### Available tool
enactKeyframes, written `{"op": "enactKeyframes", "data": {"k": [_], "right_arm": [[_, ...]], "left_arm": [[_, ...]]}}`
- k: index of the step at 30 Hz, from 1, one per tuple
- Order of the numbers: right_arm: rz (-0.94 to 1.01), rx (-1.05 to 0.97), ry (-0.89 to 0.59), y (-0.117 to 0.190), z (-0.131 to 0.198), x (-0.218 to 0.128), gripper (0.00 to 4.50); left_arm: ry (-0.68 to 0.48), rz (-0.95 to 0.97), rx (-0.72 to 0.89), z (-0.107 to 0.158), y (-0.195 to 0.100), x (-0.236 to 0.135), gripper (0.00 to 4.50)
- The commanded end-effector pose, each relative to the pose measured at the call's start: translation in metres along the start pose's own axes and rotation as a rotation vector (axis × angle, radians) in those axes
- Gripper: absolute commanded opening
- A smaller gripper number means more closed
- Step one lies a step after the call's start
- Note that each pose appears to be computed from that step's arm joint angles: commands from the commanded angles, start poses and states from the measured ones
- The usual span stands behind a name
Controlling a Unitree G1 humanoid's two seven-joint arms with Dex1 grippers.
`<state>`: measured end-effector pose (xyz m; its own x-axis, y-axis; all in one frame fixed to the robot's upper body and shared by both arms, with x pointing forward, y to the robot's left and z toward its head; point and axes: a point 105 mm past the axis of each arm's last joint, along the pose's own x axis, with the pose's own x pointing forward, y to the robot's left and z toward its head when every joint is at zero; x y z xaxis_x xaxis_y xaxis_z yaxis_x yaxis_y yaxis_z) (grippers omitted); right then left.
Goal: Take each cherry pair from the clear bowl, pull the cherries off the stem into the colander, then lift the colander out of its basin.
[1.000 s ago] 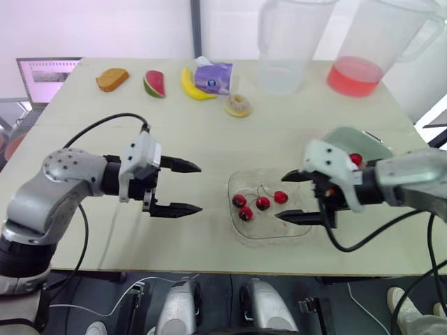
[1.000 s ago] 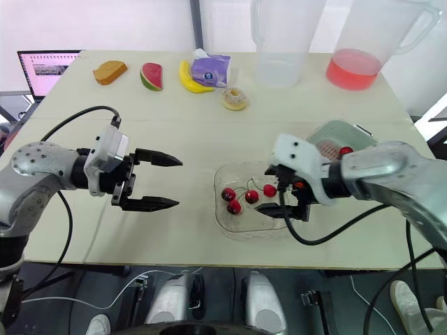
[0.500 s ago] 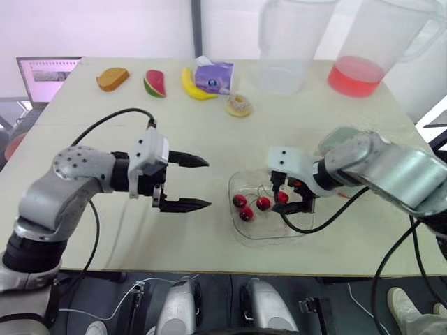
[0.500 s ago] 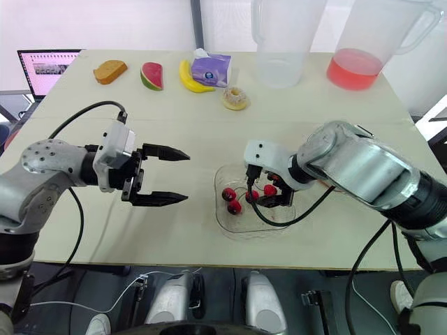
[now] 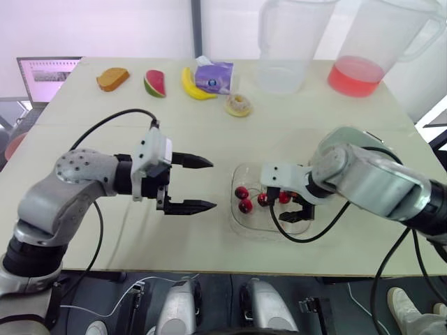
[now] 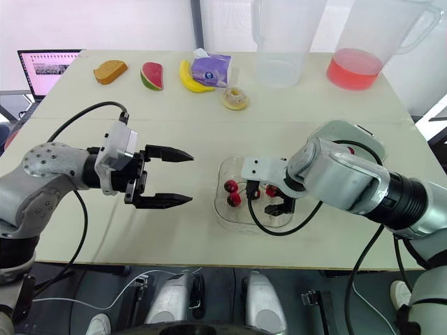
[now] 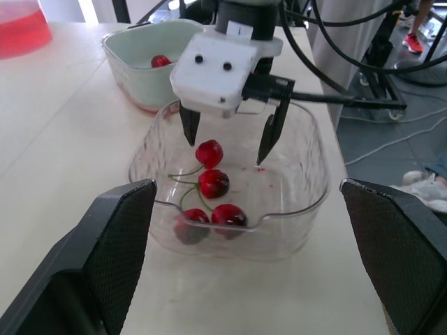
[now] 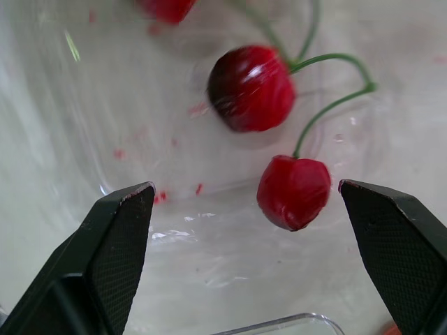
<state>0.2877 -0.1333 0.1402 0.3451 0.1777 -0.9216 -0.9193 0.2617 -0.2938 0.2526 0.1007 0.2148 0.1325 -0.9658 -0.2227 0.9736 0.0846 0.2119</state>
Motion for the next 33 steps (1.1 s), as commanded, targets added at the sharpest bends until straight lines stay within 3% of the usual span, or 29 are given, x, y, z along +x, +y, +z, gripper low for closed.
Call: {"op": "enactKeyframes", "data": {"k": [1,3,5,11,13,20,33], "right_arm": [[-0.045,-0.021,0.007,-0.007,0.002,-0.003,4.50],[-0.048,-0.027,0.013,-0.008,0.002,-0.001,4.50],[-0.052,-0.032,0.017,-0.009,0.003,0.001,3.93],[-0.058,-0.040,0.010,-0.011,0.006,0.003,1.07],[-0.059,-0.046,0.008,-0.011,0.007,0.003,0.63],[-0.083,-0.056,-0.054,-0.015,0.019,-0.008,0.55],[-0.202,-0.109,-0.351,-0.010,0.035,-0.080,0.55]], "left_arm": [[-0.012,0.007,0.034,0.009,-0.002,-0.004,4.42],[-0.011,0.007,0.032,0.009,-0.003,-0.004,4.42],[-0.011,0.008,0.029,0.009,-0.003,-0.004,4.50],[-0.009,0.008,0.024,0.008,-0.002,-0.004,4.50],[-0.008,0.007,0.022,0.008,-0.001,-0.004,4.50],[-0.010,0.006,0.021,0.008,0.000,-0.004,4.50],[-0.038,0.044,0.008,0.014,0.017,-0.007,4.50]]}}
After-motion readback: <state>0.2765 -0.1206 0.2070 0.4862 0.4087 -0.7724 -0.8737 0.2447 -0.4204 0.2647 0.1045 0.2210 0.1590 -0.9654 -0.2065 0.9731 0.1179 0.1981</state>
